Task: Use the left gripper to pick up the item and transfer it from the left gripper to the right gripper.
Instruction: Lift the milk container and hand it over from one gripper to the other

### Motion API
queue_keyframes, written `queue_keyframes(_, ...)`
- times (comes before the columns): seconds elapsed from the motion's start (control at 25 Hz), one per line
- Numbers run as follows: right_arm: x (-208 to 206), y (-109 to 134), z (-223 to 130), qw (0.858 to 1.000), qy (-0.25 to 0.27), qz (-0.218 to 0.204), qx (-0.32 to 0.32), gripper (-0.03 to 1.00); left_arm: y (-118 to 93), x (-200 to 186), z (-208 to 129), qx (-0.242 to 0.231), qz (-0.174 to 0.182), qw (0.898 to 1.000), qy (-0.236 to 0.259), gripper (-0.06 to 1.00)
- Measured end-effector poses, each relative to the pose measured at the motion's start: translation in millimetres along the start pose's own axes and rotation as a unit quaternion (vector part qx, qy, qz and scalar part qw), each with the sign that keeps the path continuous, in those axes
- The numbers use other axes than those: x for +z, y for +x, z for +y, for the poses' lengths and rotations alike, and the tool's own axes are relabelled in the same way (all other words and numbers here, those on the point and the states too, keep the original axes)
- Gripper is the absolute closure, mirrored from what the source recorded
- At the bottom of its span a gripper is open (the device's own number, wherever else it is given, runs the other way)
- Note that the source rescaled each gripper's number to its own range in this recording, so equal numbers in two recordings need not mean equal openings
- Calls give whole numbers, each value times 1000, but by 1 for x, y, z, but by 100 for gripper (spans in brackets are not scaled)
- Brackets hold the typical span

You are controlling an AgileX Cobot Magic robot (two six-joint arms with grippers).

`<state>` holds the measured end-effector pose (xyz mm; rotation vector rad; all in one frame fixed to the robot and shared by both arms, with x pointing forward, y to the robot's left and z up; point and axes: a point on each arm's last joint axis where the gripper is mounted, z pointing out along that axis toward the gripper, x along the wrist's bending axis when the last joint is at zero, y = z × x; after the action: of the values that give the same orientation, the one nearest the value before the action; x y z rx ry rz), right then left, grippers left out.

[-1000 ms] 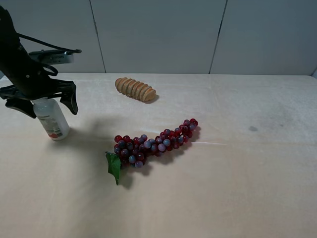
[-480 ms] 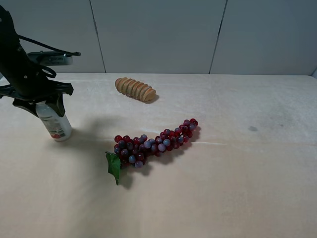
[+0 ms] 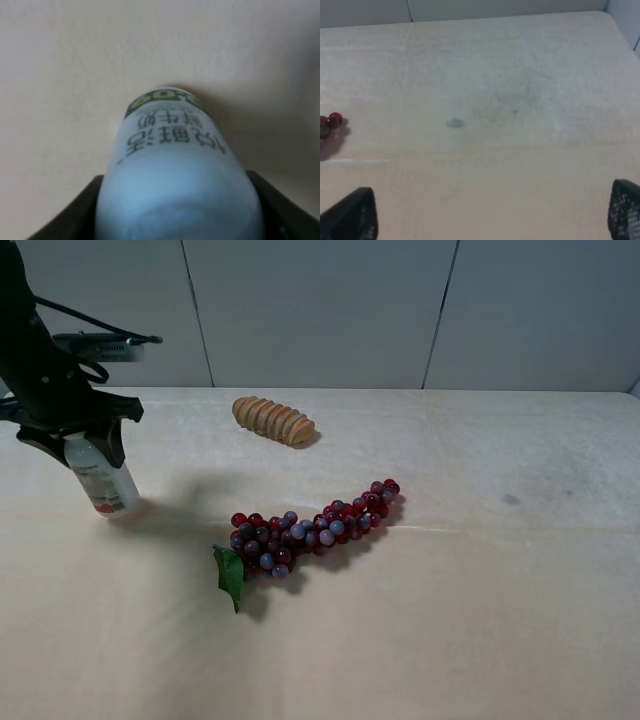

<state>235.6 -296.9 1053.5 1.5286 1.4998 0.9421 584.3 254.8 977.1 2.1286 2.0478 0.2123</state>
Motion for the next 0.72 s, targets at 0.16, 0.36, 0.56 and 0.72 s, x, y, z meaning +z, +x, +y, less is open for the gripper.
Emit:
queue_keyframes(0.16,0,0,0,1000,0,0,0,-3,-2,-24,16,0,0,1000,-1,92)
queue_keyframes(0.36,0,0,0,1000,-1,0,0,-3,-5,-44,27,-4,-16,1000,-6,92)
queue_keyframes(0.56,0,0,0,1000,-1,0,0,-3,-18,-48,29,-18,-75,997,-6,92)
queue_keyframes(0.72,0,0,0,1000,-1,0,0,-3,-40,-49,26,10,-94,995,-7,92)
